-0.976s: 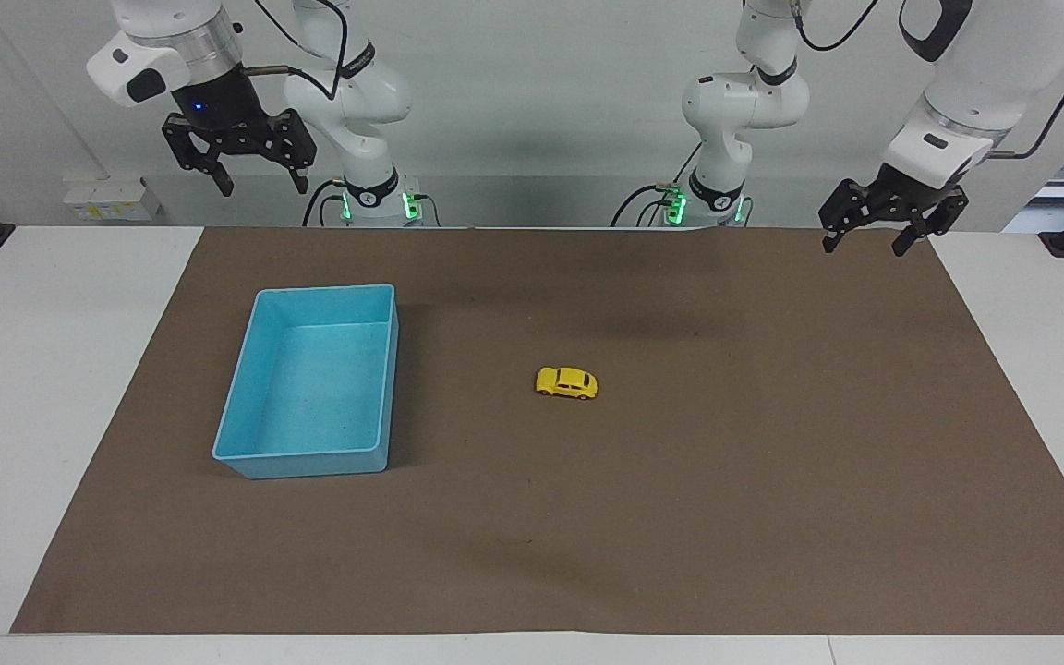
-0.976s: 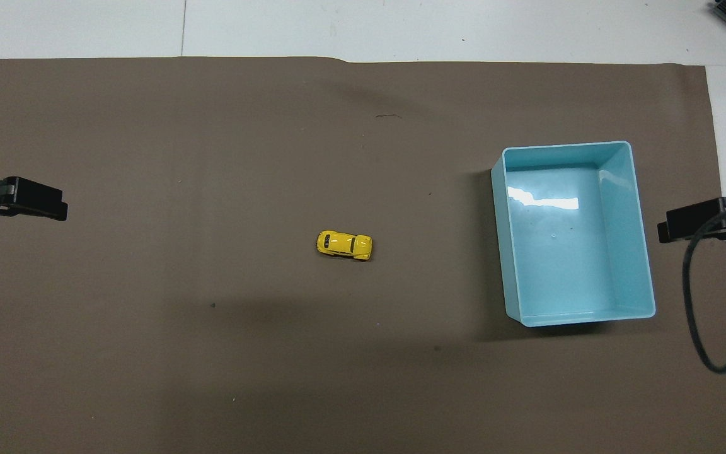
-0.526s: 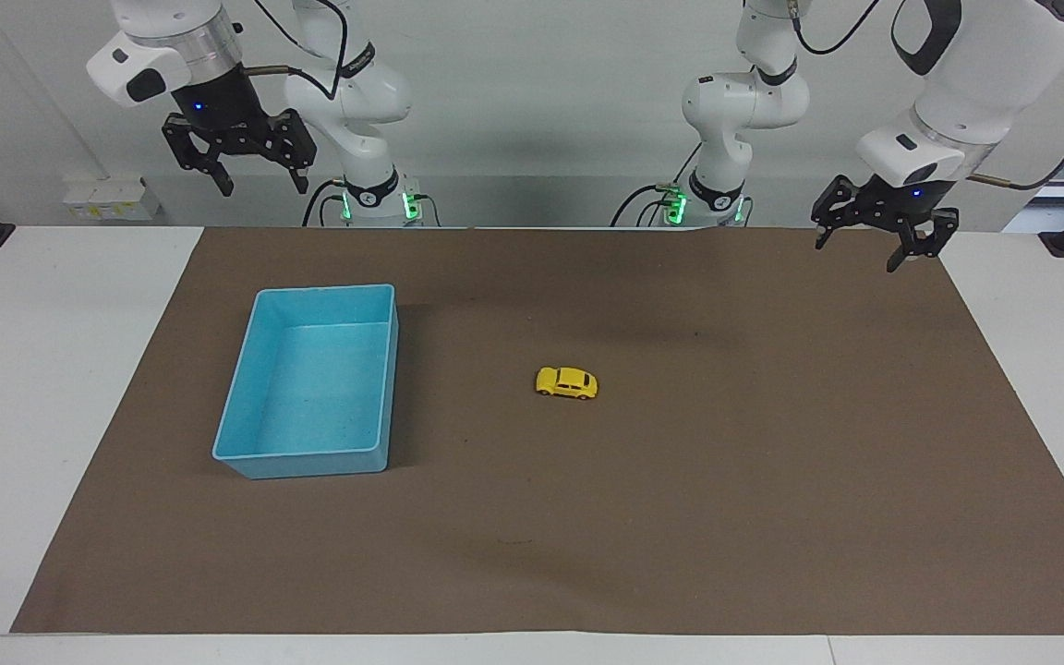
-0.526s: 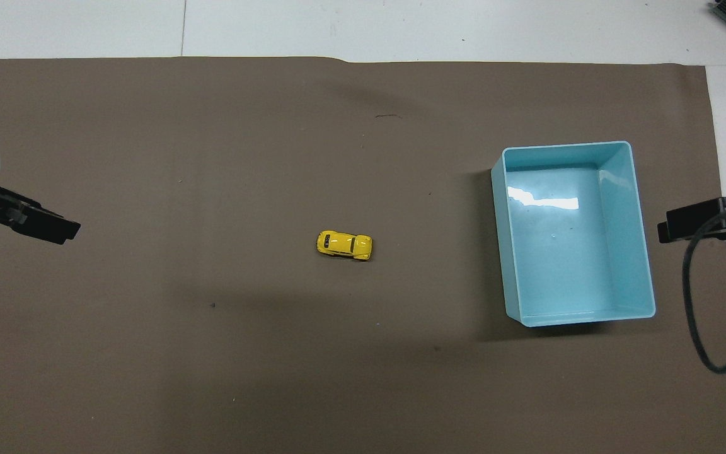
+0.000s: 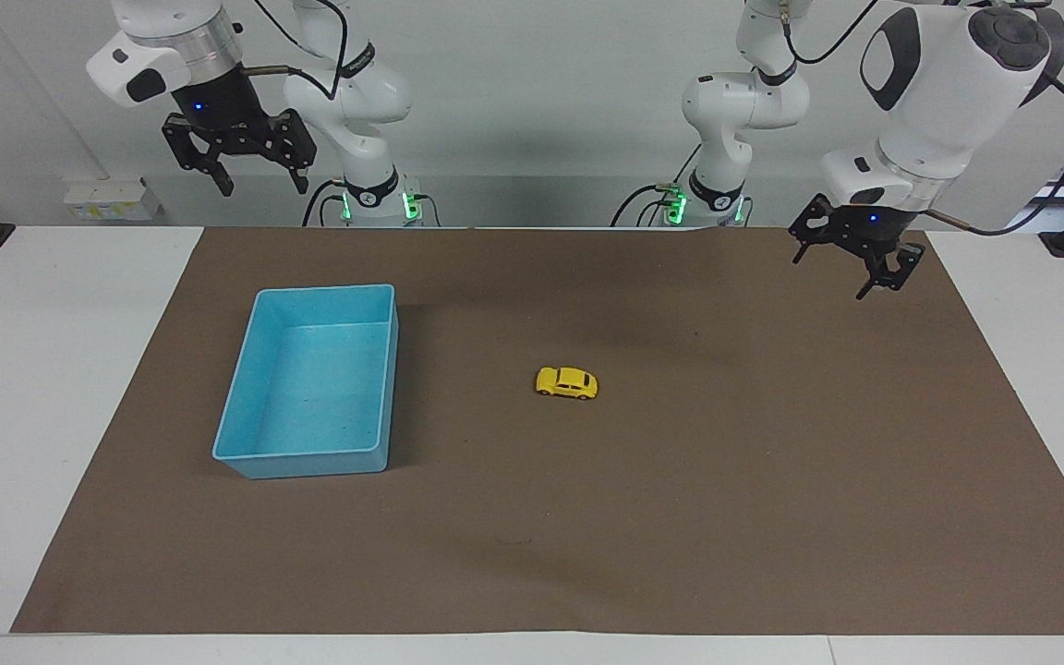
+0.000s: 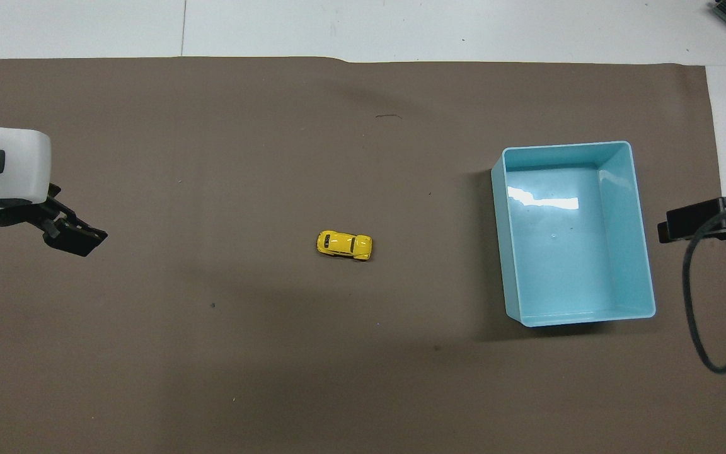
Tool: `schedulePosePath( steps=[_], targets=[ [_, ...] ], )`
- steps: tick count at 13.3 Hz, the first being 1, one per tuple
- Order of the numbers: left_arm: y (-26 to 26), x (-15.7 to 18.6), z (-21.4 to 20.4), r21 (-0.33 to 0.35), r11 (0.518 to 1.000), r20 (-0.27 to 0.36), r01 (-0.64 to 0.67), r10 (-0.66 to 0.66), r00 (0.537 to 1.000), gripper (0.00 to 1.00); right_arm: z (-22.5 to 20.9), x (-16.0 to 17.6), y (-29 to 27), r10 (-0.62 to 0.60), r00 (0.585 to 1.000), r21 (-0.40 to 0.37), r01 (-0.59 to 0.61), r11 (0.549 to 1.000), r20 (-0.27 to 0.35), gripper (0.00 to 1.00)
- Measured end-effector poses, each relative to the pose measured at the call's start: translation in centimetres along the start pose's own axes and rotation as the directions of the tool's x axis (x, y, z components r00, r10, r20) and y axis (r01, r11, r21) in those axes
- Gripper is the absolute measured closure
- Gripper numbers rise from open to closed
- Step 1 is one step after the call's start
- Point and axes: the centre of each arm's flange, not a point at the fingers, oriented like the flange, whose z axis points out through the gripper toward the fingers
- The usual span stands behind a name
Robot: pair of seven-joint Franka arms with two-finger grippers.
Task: Wind up and store yellow beetle car
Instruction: 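Move the left gripper over the yellow beetle car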
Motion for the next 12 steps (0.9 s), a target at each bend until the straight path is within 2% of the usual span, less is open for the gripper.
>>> schedulePosePath(
  steps=[6, 9, 12],
  targets=[
    [0.4, 0.7, 0.9, 0.022, 0.993, -0.010, -0.112, 0.112, 0.994, 0.00, 0.0, 0.0, 0.0, 0.000, 1.000, 0.000, 0.000, 1.000, 0.000, 0.00],
    [2.5, 2.3, 0.8, 0.079, 0.951, 0.056, -0.300, 0.296, 0.953, 0.00, 0.0, 0.0, 0.0, 0.000, 1.000, 0.000, 0.000, 1.000, 0.000, 0.00],
    [6.5, 4.8, 0.8, 0.089, 0.917, 0.073, -0.389, 0.384, 0.921, 0.00, 0.0, 0.0, 0.0, 0.000, 1.000, 0.000, 0.000, 1.000, 0.000, 0.00]
  ],
)
